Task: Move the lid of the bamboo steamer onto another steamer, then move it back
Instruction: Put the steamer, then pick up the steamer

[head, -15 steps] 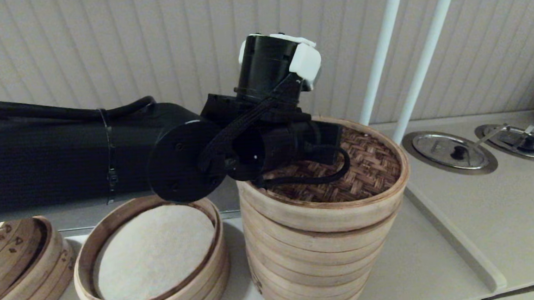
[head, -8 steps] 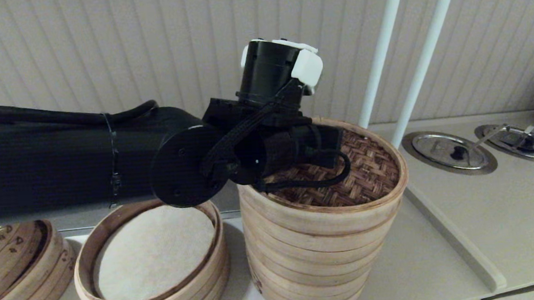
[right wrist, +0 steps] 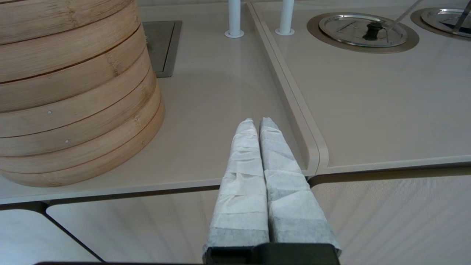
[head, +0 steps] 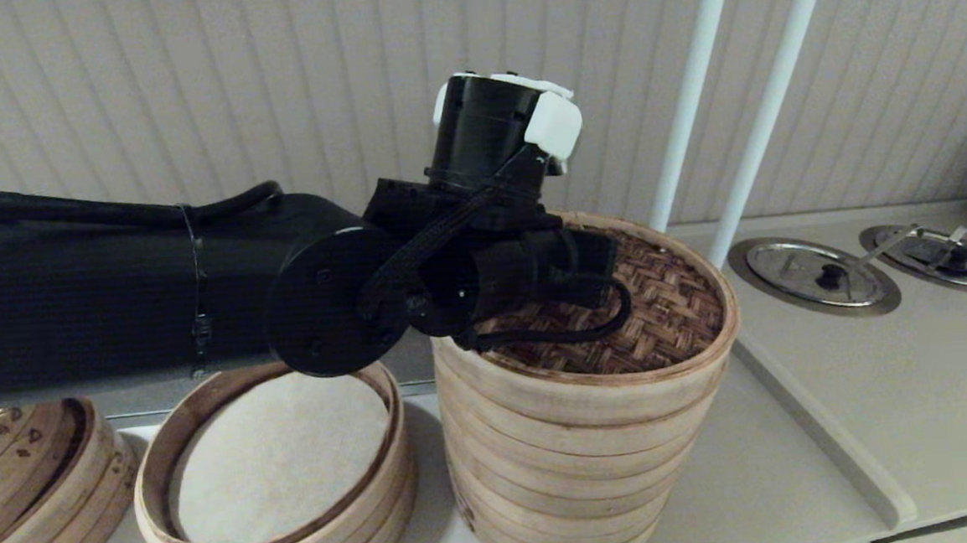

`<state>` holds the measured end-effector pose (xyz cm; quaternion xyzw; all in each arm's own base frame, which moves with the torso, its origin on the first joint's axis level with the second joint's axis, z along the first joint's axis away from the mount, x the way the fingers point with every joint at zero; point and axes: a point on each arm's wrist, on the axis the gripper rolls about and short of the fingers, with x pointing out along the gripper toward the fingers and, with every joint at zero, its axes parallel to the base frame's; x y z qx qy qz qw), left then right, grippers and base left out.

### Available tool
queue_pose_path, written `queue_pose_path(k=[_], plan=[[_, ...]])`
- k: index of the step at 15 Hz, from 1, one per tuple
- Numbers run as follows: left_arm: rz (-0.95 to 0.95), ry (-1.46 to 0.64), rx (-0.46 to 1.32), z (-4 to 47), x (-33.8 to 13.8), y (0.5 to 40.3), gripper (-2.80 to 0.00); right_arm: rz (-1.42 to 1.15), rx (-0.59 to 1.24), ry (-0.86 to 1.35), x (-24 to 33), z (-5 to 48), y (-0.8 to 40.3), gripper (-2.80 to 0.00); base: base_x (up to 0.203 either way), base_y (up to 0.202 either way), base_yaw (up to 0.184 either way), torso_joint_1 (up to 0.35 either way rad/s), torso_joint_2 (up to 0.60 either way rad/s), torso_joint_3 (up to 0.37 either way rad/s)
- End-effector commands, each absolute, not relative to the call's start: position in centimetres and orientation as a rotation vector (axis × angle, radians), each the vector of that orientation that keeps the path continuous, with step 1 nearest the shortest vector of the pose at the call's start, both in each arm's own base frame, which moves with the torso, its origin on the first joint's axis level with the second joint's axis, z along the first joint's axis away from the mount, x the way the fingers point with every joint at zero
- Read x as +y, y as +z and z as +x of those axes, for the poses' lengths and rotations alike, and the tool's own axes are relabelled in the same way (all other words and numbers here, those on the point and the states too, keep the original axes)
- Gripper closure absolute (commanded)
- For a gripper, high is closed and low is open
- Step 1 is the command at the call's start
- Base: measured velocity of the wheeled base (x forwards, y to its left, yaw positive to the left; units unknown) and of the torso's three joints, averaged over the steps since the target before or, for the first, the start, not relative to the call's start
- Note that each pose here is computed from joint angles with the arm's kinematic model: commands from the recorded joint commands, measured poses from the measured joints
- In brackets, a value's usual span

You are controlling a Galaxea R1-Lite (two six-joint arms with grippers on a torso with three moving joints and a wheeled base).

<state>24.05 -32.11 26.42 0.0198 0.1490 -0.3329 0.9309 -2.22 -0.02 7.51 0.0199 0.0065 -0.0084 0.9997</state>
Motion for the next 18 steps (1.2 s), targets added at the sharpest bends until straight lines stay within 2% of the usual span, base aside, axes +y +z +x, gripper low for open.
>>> queue_pose_path(k=[1,7,12,13,18], plan=[[0.031,-0.669,0.282,23.8,-31.8,27.2,-2.80,0.040,0.017,-0.017,0.0,-2.2,7.4,0.00,0.000,0.000,0.000,0.000,0.00,0.000],[0.018,-0.662,0.215,21.6,-28.7,30.6,-2.80,0.040,0.017,-0.017,0.0,-2.2,7.4,0.00,0.000,0.000,0.000,0.000,0.00,0.000],[0.008,-0.616,0.190,18.6,-22.2,32.7,-2.80,0.040,0.017,-0.017,0.0,-2.2,7.4,0.00,0.000,0.000,0.000,0.000,0.00,0.000],[0.011,-0.588,0.193,18.0,-20.2,32.5,0.00,0.040,0.017,-0.017,0.0,-2.2,7.4,0.00,0.000,0.000,0.000,0.000,0.00,0.000],[0.004,-0.350,0.229,16.4,-10.6,29.8,0.00,0.040,0.017,-0.017,0.0,-2.2,7.4,0.00,0.000,0.000,0.000,0.000,0.00,0.000]])
